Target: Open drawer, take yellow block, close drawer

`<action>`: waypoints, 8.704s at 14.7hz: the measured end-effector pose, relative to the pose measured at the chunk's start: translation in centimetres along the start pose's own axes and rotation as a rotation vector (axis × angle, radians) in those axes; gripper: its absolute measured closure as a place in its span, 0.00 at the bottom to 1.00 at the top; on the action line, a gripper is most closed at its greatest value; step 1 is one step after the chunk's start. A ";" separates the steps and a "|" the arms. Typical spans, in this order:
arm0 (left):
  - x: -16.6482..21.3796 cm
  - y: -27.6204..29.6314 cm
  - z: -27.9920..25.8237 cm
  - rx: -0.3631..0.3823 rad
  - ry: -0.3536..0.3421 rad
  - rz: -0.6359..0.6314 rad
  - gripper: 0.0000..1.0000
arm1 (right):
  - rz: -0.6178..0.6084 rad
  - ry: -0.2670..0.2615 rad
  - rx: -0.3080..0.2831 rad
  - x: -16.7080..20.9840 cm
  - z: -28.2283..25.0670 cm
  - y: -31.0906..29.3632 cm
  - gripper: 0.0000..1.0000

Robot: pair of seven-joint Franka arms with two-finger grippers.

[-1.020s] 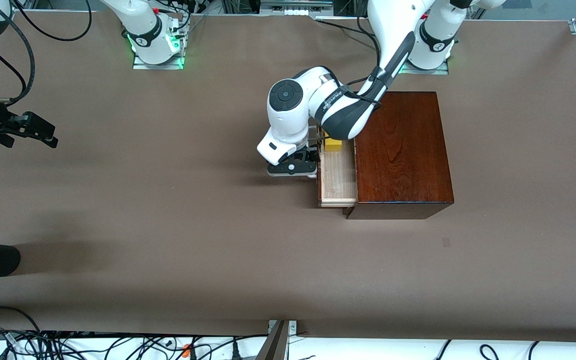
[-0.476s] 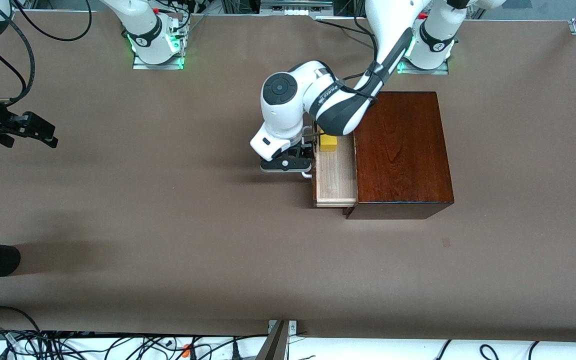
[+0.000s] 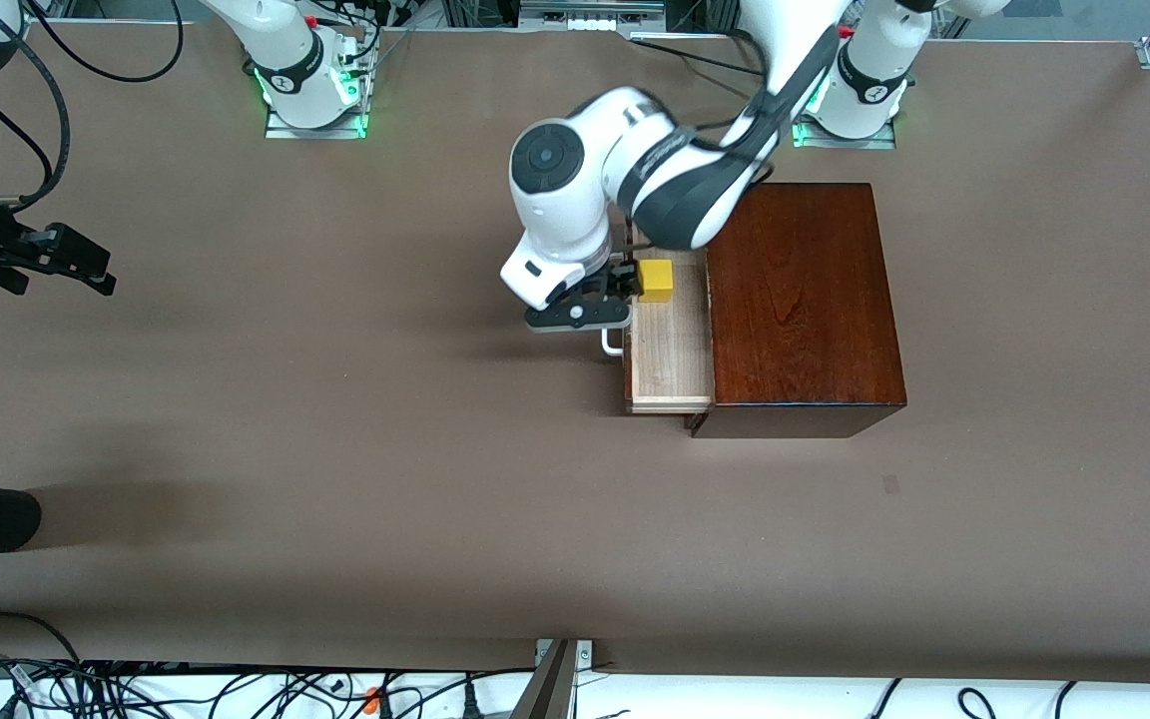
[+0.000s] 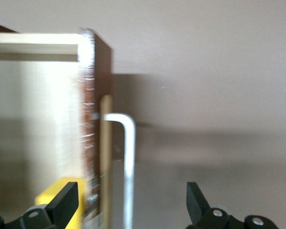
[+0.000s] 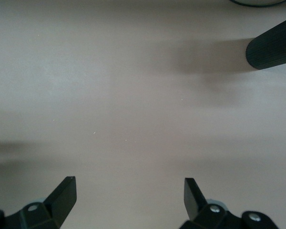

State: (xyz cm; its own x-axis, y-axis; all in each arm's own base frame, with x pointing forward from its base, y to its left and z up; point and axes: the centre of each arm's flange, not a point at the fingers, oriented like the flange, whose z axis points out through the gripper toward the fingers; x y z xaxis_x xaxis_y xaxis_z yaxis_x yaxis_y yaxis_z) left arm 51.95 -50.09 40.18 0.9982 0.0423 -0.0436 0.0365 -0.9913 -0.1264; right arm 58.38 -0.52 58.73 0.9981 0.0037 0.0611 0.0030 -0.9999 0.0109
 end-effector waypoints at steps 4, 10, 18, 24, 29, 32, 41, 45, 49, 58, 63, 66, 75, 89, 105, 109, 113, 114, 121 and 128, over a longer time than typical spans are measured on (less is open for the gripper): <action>3.1 -9.7 -8.2 0.015 -0.008 0.082 0.00 | 0.002 0.010 0.000 0.1 -0.1 -0.1 0.00; 9.2 -30.0 -14.1 -0.027 -0.051 0.251 0.00 | 0.049 0.015 0.020 -1.1 -0.6 -12.5 0.00; 9.8 -44.3 -13.0 -0.165 -0.014 0.310 0.00 | 0.470 -0.038 0.025 -9.0 1.8 -34.7 0.00; 6.0 -48.9 -13.0 -0.168 0.087 0.201 0.00 | 0.997 -0.057 0.032 -12.4 5.9 -48.9 0.00; 5.5 -49.9 -11.8 -0.171 0.042 0.161 0.00 | 1.365 -0.084 0.105 -13.9 10.9 -56.9 0.00; 5.3 -49.7 -11.5 -0.171 0.020 0.156 0.00 | 1.460 -0.100 0.123 -14.5 13.8 -59.7 0.00; 5.2 -49.2 -11.4 -0.170 0.010 0.161 0.00 | 1.434 -0.046 0.076 -16.7 22.8 -63.6 0.00; 5.2 -49.5 -11.3 -0.171 0.002 0.156 0.00 | 1.443 -0.048 0.095 -16.4 23.4 -63.8 0.00; 5.2 -49.5 -11.3 -0.171 0.002 0.157 0.00 | 1.448 -0.049 0.095 -16.4 24.0 -63.9 0.00; 5.2 -49.4 -11.4 -0.170 0.003 0.157 0.00 | 1.478 -0.044 0.133 -15.2 25.1 -63.7 0.44; 5.2 -49.3 -11.7 -0.170 0.011 0.160 0.00 | 1.495 -0.043 0.136 -14.3 21.1 -63.5 0.44; 5.2 -49.1 -11.8 -0.170 0.011 0.165 0.00 | 1.501 -0.047 0.132 -12.6 15.3 -61.4 0.44; 4.3 -47.4 -10.7 -0.197 -0.113 0.270 0.00 | 0.998 -0.177 0.013 1.9 9.8 -39.1 0.44; 4.3 -13.7 -5.9 -0.328 0.067 1.120 0.00 | 0.153 -0.136 0.033 12.7 21.6 3.3 0.44; 0.3 -0.2 10.9 -0.167 0.061 1.684 0.00 | -0.034 -0.053 0.046 12.6 37.6 3.8 0.44; 1.1 -2.5 10.9 -0.169 -0.027 1.659 0.00 | -0.033 -0.063 0.046 12.4 38.4 3.8 0.39; 2.4 -5.1 11.4 -0.159 -0.100 1.637 0.00 | -0.036 -0.041 0.046 12.8 37.5 3.6 0.01; 2.5 -5.6 11.5 -0.144 -0.121 1.639 0.00 | -0.039 -0.029 0.047 13.2 36.3 3.5 0.00; 3.4 -7.4 11.6 -0.134 -0.167 1.619 0.00 | -0.054 -0.031 0.074 11.8 17.1 3.1 0.00; 4.3 -9.1 11.2 -0.143 -0.178 1.595 0.00 | 0.107 -0.062 0.020 7.6 6.6 4.5 0.00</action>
State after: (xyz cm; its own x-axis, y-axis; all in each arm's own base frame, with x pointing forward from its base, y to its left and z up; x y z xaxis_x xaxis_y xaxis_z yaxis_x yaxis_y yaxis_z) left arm 55.40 -39.53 30.05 0.0032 -0.9896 -0.1437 -0.9684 -0.0389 0.2463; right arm 66.36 -5.05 52.70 0.9947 -0.1030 -0.0009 -0.1030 -0.9946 -0.0122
